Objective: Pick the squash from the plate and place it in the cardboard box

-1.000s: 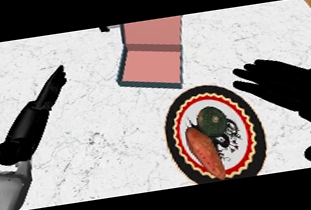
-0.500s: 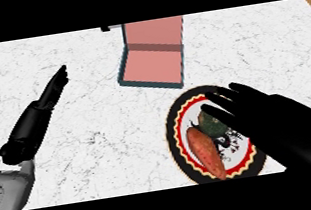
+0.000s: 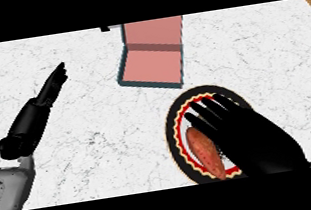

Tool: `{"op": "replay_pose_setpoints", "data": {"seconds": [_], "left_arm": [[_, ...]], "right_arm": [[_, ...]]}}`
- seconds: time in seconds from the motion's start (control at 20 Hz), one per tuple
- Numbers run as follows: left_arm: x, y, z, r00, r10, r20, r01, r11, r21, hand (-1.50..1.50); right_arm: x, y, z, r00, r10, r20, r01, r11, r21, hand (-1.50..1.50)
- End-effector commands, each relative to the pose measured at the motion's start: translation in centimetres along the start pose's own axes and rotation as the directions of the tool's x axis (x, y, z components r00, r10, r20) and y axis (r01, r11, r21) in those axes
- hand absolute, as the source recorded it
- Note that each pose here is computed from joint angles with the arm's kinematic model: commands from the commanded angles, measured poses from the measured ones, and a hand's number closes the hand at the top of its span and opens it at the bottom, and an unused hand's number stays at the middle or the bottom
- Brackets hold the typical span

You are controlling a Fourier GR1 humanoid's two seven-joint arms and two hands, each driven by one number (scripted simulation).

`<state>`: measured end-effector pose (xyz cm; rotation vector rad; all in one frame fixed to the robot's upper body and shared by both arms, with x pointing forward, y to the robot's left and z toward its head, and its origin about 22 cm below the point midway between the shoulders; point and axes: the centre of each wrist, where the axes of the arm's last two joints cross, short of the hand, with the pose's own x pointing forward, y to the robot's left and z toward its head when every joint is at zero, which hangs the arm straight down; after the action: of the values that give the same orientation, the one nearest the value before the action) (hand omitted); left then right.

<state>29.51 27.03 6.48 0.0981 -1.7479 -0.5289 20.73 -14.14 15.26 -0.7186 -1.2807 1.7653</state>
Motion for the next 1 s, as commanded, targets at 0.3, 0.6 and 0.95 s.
{"op": "replay_pose_setpoints", "data": {"seconds": [0.3, 0.6, 0.95], "left_arm": [[-0.3, 0.9, 0.4, 1.0, 0.001, -0.003, -0.001, 1.0, 0.005, 0.0], [0.3, 1.4, 0.4, 1.0, -0.006, 0.016, 0.006, 1.0, -0.011, 0.0], [-0.8, -1.4, -0.2, 1.0, 0.003, -0.001, -0.003, 1.0, -0.002, 0.0]], "right_arm": [[-0.3, 1.3, -3.7, 0.999, 0.039, -0.036, -0.039, 0.999, -0.005, -1.5], [-0.1, 3.6, -4.9, 0.993, 0.083, -0.079, -0.083, 0.997, 0.002, -1.5], [-1.8, 4.5, -5.0, 0.999, 0.036, -0.031, -0.036, 0.999, 0.019, -1.5]]}}
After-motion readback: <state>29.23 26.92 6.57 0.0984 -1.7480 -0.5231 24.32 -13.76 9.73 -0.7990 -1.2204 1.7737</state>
